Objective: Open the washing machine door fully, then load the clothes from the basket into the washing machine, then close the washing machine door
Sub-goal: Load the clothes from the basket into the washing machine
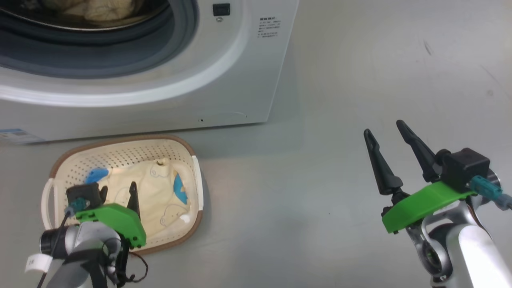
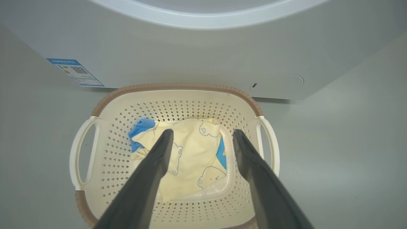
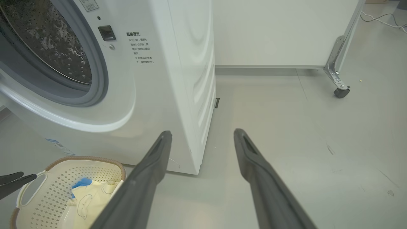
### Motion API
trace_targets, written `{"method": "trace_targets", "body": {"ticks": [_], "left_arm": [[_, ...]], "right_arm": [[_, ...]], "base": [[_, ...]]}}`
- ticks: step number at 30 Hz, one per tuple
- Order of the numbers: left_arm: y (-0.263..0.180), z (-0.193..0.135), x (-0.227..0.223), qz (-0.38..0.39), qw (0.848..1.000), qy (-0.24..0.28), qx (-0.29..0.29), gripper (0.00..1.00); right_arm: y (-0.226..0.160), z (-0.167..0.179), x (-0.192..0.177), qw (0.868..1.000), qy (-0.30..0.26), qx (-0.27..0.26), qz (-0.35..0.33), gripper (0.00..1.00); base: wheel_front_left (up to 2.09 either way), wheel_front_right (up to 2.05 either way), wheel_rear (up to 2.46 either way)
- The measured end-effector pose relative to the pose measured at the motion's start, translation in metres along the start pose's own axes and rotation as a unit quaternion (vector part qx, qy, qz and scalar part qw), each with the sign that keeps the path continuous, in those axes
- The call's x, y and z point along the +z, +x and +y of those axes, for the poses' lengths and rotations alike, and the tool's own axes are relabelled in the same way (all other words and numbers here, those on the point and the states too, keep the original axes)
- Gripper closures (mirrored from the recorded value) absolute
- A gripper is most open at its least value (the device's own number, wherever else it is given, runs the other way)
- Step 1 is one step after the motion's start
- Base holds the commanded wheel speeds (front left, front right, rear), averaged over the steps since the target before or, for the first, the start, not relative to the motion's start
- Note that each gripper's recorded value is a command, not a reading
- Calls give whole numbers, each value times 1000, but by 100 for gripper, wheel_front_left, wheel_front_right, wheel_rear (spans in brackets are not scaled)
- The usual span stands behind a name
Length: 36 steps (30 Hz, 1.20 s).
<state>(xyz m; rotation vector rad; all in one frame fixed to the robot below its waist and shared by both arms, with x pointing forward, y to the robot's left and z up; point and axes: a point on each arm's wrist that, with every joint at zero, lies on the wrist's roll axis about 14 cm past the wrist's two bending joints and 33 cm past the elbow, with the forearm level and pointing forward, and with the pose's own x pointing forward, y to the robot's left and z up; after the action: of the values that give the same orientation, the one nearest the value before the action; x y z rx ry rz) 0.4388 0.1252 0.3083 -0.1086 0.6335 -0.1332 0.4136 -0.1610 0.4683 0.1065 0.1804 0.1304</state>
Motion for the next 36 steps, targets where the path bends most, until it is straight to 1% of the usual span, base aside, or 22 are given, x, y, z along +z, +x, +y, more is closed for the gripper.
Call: {"method": "trace_targets", "body": {"ticks": [6,8,12,17,20,25,31,34,36], "left_arm": [[50,-8,-25,70,997,-3,-29,0],[63,-12,-41,105,994,-5,-36,0],[81,-19,-81,189,981,-4,-50,0],[109,-22,-112,251,966,-2,-56,0],[127,-21,-126,274,960,13,-57,0],[155,-10,-150,292,956,24,-33,0],[179,-6,-177,306,952,20,-21,0],[187,-6,-187,312,950,13,-14,0],[187,-8,-194,324,946,8,-11,0]], "right_arm": [[18,-16,-29,999,1,-13,35,0],[22,-21,-39,999,0,-18,44,0],[32,-28,-56,998,2,-23,59,0],[45,-37,-77,997,-1,-30,74,0],[48,-43,-93,995,1,-36,90,0],[47,-52,-122,992,5,-49,119,0],[44,-60,-150,987,6,-60,152,0],[45,-65,-156,985,5,-64,158,0],[44,-66,-157,985,4,-66,159,0]], "base": [[0,0,0],[0,0,0],[0,0,0],[0,0,0],[0,0,0],[0,0,0],[0,0,0],[0,0,0],[0,0,0]]}}
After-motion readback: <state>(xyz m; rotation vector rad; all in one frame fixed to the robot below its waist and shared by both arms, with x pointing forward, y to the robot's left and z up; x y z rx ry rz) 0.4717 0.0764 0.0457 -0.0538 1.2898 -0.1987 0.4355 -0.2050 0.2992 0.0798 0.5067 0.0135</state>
